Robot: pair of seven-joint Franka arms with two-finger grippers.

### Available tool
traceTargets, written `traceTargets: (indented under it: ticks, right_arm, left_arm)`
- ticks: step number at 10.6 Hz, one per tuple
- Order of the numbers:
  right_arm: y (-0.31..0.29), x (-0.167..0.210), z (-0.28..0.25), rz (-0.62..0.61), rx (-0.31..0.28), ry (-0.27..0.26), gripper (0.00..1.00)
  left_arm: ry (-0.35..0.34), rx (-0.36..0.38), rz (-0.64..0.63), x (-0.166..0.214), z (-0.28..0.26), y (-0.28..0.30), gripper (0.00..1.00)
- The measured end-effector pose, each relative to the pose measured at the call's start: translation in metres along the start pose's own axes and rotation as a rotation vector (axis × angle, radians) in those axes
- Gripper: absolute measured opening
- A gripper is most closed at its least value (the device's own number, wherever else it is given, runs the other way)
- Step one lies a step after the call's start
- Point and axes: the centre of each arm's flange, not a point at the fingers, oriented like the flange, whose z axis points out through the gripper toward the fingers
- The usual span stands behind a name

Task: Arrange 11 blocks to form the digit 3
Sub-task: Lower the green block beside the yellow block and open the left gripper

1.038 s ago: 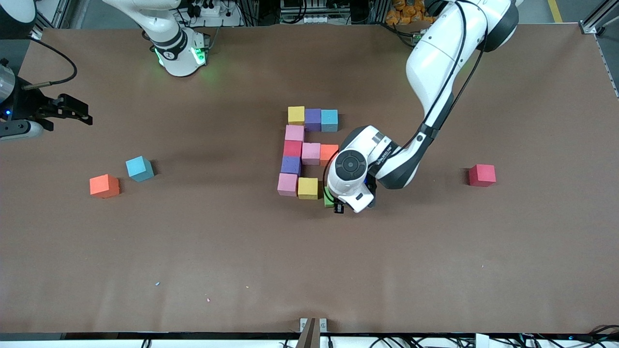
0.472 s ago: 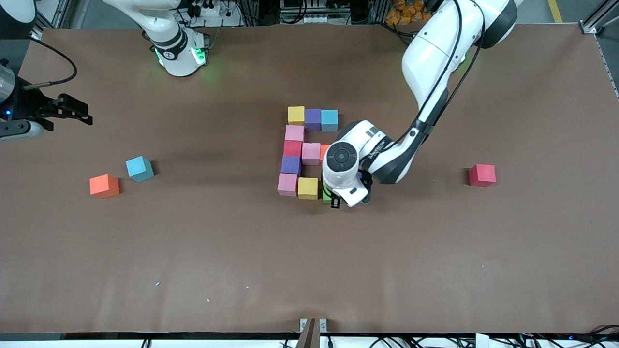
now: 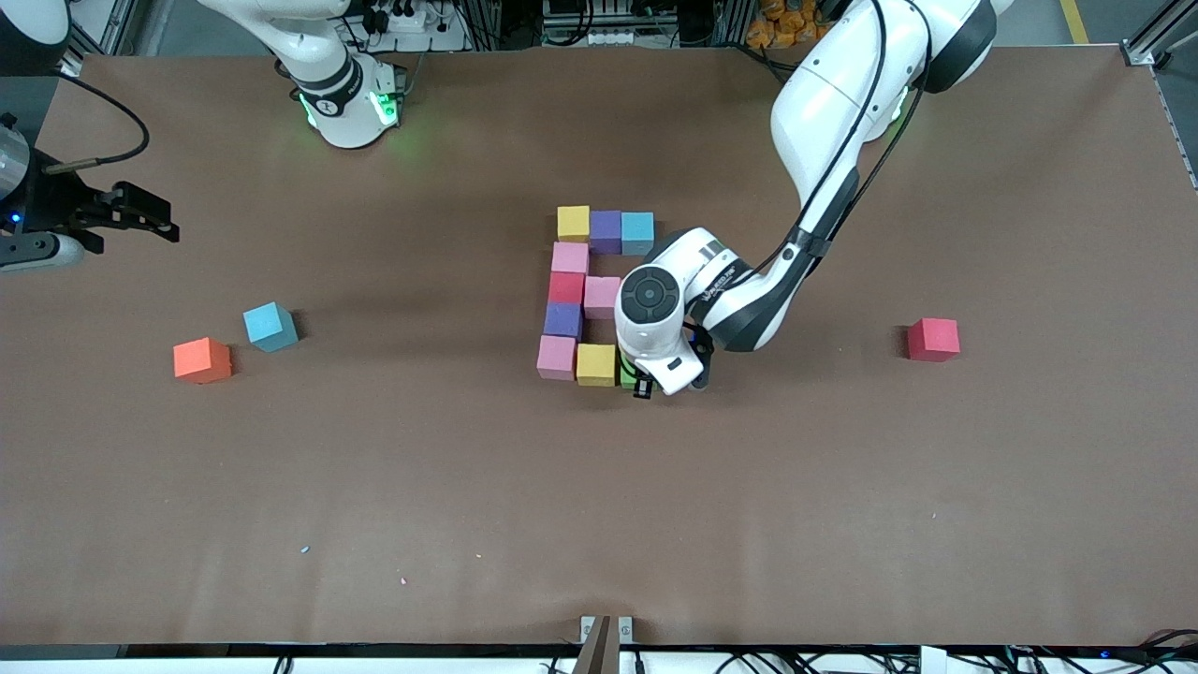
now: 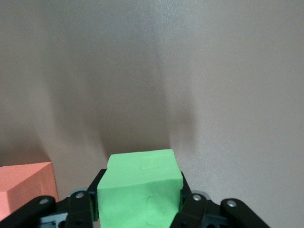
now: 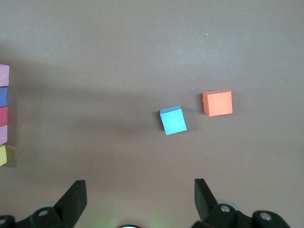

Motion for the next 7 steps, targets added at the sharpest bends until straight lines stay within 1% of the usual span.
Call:
traceTargets:
  ticks: [7]
  right_arm:
    - [0.0000, -0.0006, 0.0005, 0.000, 0.001, -0.005, 1.00]
  left_arm:
    - [-0.010, -0.012, 0.006, -0.0043, 0.0002, -0.0014, 0.60]
